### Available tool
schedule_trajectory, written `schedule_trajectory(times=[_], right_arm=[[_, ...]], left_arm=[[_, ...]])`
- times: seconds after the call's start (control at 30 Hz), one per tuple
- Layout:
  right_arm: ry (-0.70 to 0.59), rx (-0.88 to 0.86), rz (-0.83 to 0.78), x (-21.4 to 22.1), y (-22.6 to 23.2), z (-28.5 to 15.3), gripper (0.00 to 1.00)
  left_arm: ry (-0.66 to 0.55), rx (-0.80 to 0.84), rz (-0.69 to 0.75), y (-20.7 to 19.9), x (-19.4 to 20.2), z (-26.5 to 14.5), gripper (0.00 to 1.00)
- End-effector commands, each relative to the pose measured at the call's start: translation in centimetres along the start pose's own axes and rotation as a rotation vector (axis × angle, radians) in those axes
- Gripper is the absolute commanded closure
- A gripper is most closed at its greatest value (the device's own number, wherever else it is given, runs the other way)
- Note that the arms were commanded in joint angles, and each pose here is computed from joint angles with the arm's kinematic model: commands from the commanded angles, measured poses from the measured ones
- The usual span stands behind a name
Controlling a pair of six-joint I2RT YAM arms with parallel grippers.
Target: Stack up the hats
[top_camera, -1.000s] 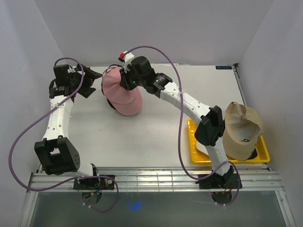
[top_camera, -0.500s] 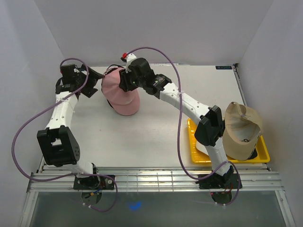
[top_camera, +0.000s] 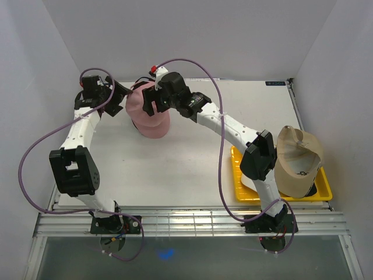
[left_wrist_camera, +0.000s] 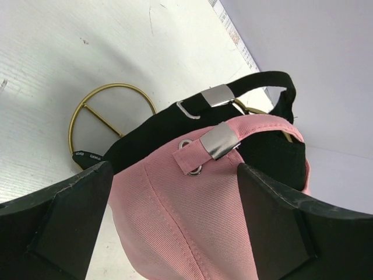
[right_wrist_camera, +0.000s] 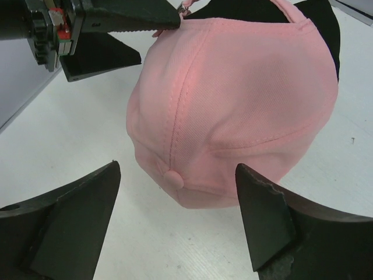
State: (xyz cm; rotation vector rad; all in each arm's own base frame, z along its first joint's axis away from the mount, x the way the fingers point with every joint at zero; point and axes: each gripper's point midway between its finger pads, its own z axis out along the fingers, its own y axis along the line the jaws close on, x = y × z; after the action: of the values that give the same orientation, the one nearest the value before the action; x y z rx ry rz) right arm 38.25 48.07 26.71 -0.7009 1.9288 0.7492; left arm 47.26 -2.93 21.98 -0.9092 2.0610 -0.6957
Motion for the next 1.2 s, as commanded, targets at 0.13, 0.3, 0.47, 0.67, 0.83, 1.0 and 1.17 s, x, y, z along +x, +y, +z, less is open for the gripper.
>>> schedule_trajectory(times=[0.13, 0.3, 0.47, 0.67, 0.83, 1.0, 1.17], right_arm=[[-0.209, 0.019, -0.035, -7.5, -0.7, -4.3, 0.06], [-0.289, -0.045, 0.05, -9.5, -3.4, -4.3, 0.02], [-0.317, -0.117, 0.147, -9.8, -7.0, -2.4, 0.02], [-0.39, -0.168, 0.203, -9.7, -9.4, 0.6, 0.08], [-0.371, -0.175, 0.34, -7.6, -11.9, 4.0, 0.08], [-0.337, -0.168, 0.44, -4.8, -13.6, 5.9, 0.08], [-0.309, -0.17, 0.476, -3.4, -14.3, 7.0, 0.08]], left_arm=[[-0.011, -0.036, 0.017, 0.5, -0.6, 1.2, 0.02], [-0.006, -0.036, 0.03, 0.8, -0.4, 1.5, 0.02], [0.015, -0.031, 0.034, 0.9, 0.0, 1.9, 0.02], [0.028, 0.011, 0.037, 0.2, 0.2, 2.0, 0.02], [0.006, 0.058, 0.063, -1.1, -0.5, 1.4, 0.02], [-0.099, 0.126, 0.105, -3.3, -2.2, -1.4, 0.02], [-0.163, 0.155, 0.095, -4.1, -3.1, -2.5, 0.02]])
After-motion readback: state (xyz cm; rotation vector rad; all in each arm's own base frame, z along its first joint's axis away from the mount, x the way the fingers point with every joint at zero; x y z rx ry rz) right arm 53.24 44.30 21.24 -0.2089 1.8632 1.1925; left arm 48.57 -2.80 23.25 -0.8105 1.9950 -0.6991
